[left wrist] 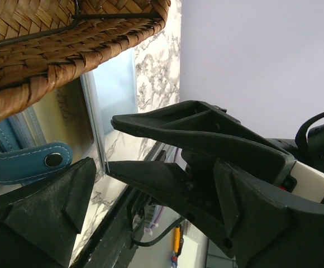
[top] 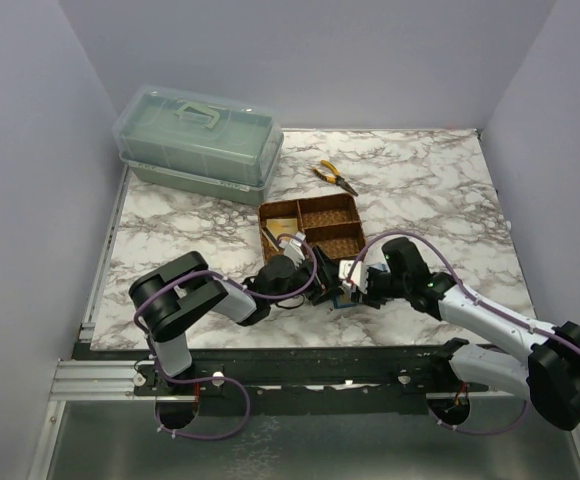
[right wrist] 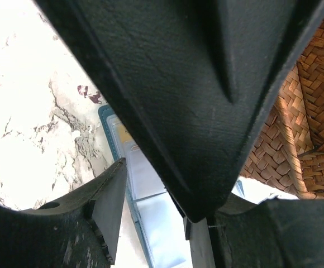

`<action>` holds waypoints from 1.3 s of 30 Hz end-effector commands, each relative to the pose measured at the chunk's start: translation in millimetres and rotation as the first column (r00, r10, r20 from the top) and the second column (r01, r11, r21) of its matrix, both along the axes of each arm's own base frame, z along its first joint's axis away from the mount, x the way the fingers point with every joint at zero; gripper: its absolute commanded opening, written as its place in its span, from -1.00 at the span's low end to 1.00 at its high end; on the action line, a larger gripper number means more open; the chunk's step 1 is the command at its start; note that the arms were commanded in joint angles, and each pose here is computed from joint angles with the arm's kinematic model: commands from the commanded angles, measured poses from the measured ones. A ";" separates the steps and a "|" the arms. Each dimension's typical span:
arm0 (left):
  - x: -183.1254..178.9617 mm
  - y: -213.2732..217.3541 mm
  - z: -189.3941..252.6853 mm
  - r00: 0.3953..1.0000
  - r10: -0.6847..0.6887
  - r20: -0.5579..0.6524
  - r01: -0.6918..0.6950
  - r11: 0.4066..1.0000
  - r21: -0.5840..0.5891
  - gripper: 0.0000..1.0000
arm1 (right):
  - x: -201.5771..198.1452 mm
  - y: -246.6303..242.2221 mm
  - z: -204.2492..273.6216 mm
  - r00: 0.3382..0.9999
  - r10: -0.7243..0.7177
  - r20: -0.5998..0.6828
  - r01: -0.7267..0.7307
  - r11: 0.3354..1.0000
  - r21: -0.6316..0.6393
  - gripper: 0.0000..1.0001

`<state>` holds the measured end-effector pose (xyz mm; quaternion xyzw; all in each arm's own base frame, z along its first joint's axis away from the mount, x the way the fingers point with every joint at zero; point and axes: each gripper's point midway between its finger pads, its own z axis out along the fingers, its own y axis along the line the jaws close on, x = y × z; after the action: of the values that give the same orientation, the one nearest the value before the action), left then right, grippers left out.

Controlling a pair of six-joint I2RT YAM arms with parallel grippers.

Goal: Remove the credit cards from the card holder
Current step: Remove the credit card from the card holder.

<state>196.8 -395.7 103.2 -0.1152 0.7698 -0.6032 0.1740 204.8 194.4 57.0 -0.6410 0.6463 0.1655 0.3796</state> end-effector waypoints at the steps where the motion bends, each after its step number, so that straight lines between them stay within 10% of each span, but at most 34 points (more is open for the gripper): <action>1: 1.8 -0.7 -0.2 1.000 0.008 -0.008 -0.008 1.000 -0.021 0.88 | 0.5 -1.0 5.1 1.000 -0.015 0.002 0.015 1.000 0.022 -0.10; 31: 6.9 -19.6 -1.1 0.999 -0.033 -0.015 0.032 0.998 -0.046 0.86 | 19.0 -23.7 16.0 0.991 -0.131 0.020 0.130 0.991 0.030 0.01; 39: 6.6 -21.6 -4.6 0.999 -0.039 -0.027 0.038 0.998 -0.056 0.67 | 13.2 -36.4 21.2 0.981 -0.192 -0.006 0.192 0.981 0.030 -0.23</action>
<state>204.3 -411.8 94.8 -0.1241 0.7665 -0.6111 0.1534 225.4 161.3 69.7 -0.5786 0.6984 0.1315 0.4001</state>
